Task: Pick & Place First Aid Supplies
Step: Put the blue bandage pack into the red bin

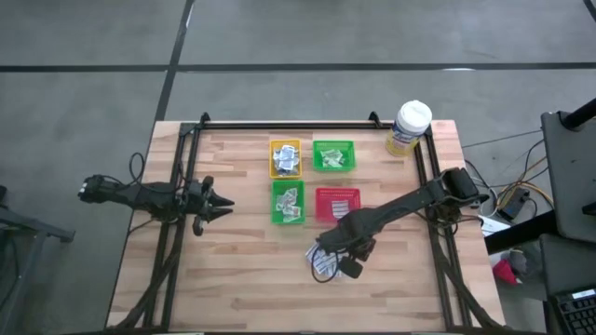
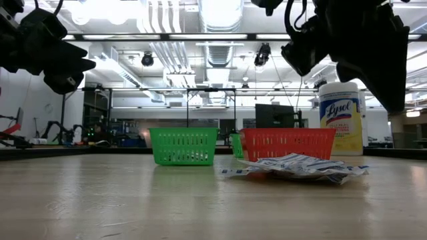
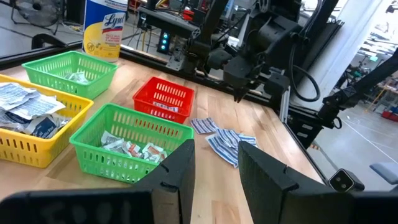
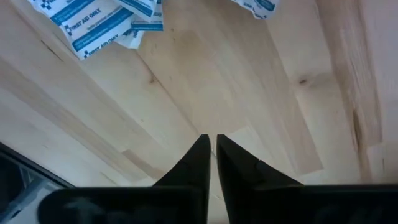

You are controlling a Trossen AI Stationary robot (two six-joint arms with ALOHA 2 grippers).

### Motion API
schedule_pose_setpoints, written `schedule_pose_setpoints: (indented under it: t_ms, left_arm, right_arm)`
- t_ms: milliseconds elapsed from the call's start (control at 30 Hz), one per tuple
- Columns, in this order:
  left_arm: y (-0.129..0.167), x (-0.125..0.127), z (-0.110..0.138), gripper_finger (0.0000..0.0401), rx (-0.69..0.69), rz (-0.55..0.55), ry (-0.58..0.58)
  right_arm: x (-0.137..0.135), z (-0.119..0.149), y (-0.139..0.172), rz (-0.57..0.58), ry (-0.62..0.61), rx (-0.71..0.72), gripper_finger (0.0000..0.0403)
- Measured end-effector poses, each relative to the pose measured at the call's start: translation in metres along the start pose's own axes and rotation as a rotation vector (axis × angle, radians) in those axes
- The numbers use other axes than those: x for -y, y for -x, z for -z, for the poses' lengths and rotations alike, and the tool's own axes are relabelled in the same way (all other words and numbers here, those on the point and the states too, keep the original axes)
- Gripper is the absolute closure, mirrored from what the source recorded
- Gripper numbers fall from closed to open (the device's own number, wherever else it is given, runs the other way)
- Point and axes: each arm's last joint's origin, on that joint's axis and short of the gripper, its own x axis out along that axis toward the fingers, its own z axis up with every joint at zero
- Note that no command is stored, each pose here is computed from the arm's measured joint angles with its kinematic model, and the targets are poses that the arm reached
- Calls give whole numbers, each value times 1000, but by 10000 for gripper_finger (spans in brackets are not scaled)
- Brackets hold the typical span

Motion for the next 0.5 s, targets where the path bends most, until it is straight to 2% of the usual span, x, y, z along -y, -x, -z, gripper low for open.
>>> schedule_pose_setpoints:
  t_ms: [233, 500]
  left_arm:
    - [0, 0, 0, 286, 0, 0, 0]
    - [0, 0, -1, 286, 9, 5, 1]
  right_arm:
    - [2, 0, -4, -7, -19, -28, 318]
    - [3, 1, -7, -16, -29, -54, 230]
